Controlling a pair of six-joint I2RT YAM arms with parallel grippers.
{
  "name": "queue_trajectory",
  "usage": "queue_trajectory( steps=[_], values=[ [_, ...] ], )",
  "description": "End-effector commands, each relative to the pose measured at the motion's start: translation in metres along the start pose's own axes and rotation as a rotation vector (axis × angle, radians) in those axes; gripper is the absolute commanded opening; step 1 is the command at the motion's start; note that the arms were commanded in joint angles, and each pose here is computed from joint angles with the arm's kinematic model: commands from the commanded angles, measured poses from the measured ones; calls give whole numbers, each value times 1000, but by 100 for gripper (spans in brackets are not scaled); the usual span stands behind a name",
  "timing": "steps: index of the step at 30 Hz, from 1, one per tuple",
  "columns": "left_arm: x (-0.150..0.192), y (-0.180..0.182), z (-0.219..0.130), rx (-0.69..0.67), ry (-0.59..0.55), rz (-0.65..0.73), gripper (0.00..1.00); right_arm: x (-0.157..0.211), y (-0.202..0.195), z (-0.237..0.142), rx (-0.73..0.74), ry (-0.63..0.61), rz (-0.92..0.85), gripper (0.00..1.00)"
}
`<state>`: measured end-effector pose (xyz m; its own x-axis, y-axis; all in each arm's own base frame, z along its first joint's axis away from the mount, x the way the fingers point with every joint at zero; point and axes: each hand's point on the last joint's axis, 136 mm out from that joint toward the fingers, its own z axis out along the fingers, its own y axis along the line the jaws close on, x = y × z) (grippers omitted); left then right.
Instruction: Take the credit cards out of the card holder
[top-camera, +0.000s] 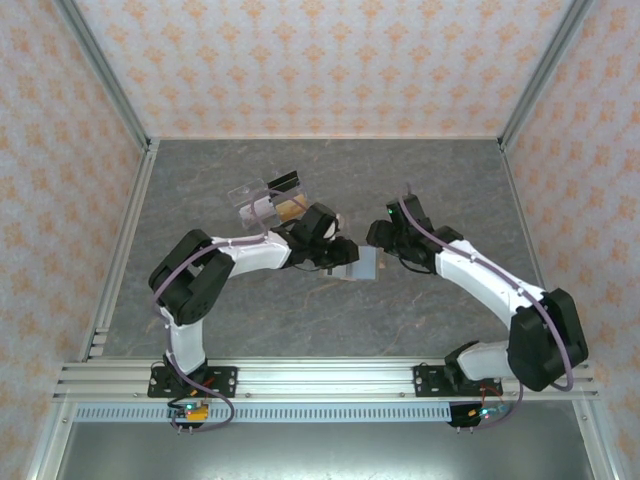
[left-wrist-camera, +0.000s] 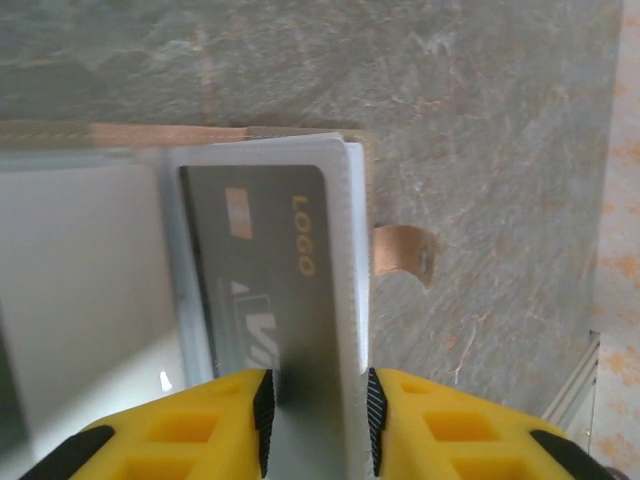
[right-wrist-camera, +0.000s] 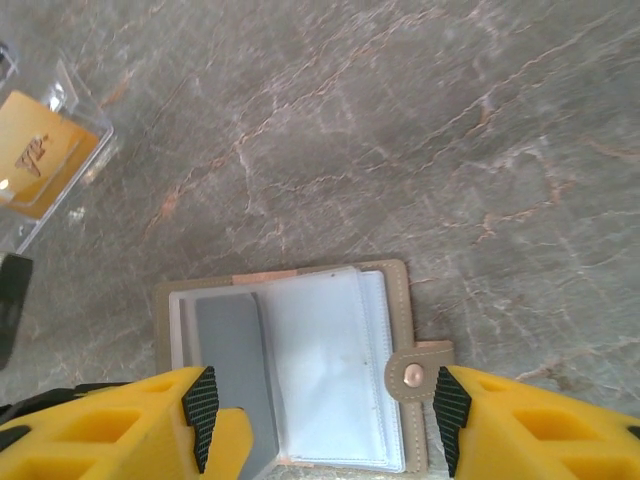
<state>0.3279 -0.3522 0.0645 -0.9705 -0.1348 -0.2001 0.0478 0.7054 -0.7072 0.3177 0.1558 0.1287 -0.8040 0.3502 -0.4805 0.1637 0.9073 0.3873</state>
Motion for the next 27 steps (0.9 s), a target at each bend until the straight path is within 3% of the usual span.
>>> queue_trajectory(
  steps=[1, 7, 11, 15, 18, 27],
  values=[
    [-12, -28, 10, 110, -8, 9, 40, -4, -20, -10, 75, -47, 47, 62],
    [-21, -30, 8, 123, -23, -2, 53, -6, -21, -12, 80, -59, 63, 62],
    [-26, -16, -5, 89, -56, -18, 53, 2, -11, -4, 39, 3, 39, 51],
    [-29, 5, -21, 18, -101, -35, 50, 14, -2, 9, 14, 82, 15, 37],
    [-27, 17, -24, -22, -105, -47, 45, 23, 1, 17, 26, 122, -4, 31],
    [-19, 22, -15, -30, -80, -80, 37, 57, 1, 45, 108, 237, -54, 30]
  ],
)
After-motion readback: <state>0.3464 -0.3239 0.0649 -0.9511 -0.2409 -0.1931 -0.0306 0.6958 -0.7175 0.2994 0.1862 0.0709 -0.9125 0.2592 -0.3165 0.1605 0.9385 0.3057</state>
